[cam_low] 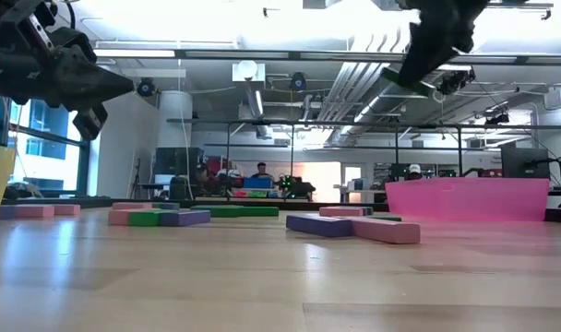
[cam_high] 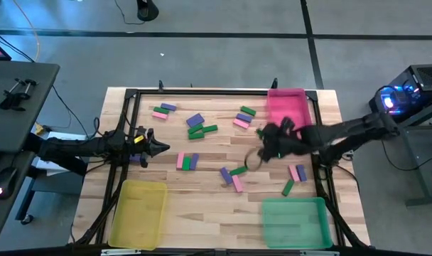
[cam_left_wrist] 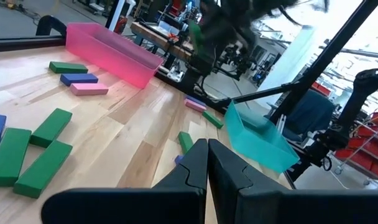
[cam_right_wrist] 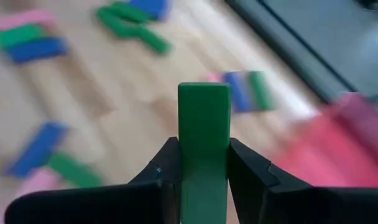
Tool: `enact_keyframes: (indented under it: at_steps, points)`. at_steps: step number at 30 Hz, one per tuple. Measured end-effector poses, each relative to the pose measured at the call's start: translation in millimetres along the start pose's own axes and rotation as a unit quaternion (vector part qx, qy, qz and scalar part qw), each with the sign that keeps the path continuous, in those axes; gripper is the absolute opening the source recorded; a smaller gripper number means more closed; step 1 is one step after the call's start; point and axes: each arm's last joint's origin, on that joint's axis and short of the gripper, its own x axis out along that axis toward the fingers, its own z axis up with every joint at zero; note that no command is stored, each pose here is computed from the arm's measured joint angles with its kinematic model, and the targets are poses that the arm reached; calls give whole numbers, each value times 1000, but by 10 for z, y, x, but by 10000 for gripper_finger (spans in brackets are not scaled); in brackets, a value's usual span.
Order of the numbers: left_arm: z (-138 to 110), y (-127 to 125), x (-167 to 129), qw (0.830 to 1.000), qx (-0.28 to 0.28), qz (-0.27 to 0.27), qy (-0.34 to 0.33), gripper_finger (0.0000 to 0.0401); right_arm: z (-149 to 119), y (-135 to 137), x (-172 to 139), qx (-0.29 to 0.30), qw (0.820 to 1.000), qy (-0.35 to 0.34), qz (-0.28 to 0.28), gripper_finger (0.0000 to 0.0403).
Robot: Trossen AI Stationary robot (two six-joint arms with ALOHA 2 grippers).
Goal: Sort blocks
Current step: Put the green block into the pink bin
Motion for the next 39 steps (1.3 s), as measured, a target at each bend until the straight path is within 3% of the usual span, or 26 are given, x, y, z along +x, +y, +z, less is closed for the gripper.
enact_keyframes:
  at_steps: [3, 6, 10, 17, 21, 25, 32, 39]
  points:
    - [0, 0, 0, 1000, 0, 0, 0, 0, 144, -323, 167, 16, 998, 37, -57, 71]
    - [0, 0, 0, 1000, 0, 0, 0, 0, 193, -686, 411, 39, 992, 90, -79, 71]
    - [-1, 0, 0, 1000, 0, 0, 0, 0, 75, -1138, 832, 85, 984, 145, -65, 71]
    - [0, 0, 0, 1000, 0, 0, 0, 0, -343, -1723, 1285, 201, 966, 161, -34, 71]
    - [0, 0, 0, 1000, 0, 0, 0, 0, -573, -1820, 1437, 239, 955, 175, -14, 71]
    - [0, 0, 0, 1000, 0, 0, 0, 0, -744, -1825, 1593, 241, 945, 223, -11, 71]
    - [0, 0, 0, 1000, 0, 0, 0, 0, -737, -1806, 1741, 223, 939, 260, -18, 71]
    - [0, 0, 0, 1000, 0, 0, 0, 0, -741, -1805, 1738, 211, 940, 267, -15, 185]
